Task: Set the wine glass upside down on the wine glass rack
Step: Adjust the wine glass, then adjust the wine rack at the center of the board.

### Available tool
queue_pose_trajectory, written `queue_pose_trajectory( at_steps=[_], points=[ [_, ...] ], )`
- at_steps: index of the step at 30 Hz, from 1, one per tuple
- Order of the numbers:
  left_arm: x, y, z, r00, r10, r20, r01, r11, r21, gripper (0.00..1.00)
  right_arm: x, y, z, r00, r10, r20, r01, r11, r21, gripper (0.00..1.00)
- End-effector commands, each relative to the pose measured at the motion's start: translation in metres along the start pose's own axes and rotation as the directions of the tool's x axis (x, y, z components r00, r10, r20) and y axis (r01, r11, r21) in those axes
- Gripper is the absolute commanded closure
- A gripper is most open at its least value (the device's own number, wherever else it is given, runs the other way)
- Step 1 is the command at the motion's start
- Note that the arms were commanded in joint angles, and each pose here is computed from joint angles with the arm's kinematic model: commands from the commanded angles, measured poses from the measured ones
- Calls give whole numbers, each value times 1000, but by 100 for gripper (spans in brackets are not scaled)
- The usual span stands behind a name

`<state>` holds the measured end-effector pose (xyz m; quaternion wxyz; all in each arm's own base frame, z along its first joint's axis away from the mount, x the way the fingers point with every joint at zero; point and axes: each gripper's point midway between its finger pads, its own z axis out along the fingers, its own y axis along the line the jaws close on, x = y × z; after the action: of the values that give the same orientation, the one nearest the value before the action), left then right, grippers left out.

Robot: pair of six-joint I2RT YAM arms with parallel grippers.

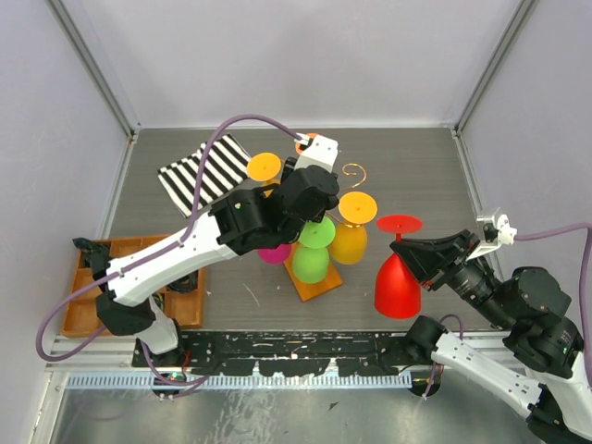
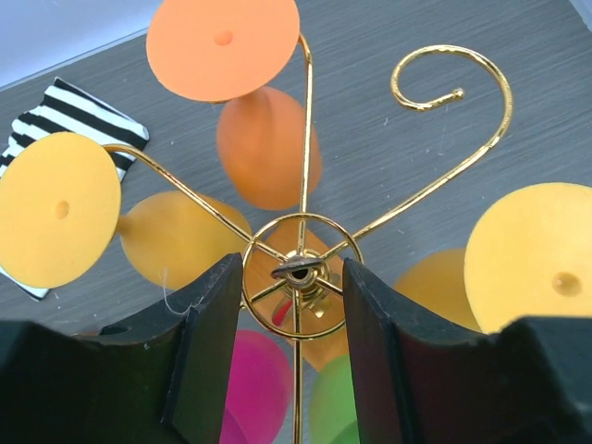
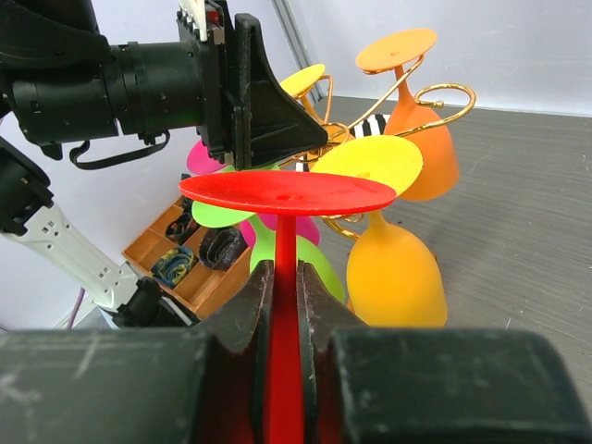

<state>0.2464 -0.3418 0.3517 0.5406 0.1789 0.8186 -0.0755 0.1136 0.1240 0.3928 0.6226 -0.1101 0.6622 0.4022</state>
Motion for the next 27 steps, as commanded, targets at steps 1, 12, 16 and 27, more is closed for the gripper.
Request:
queue_pose_trajectory(
  at_steps=[1,12,16,27],
  points=[
    [-16,9,1,997,-61,38,62,998,-32,46,-17,4,-3,998,15,62,-14,1000,-11,99],
    [-12,6,13,997,-78,23,78,997,-17,48,-18,4,-4,998,26,61,-26,1000,-7,99],
    [-9,3,17,997,-77,12,77,997,-10,49,-19,5,-6,997,37,64,-36,999,-10,99],
    [1,3,21,996,-87,-23,87,996,4,55,-20,5,-9,996,53,68,-52,999,-9,99]
  ],
)
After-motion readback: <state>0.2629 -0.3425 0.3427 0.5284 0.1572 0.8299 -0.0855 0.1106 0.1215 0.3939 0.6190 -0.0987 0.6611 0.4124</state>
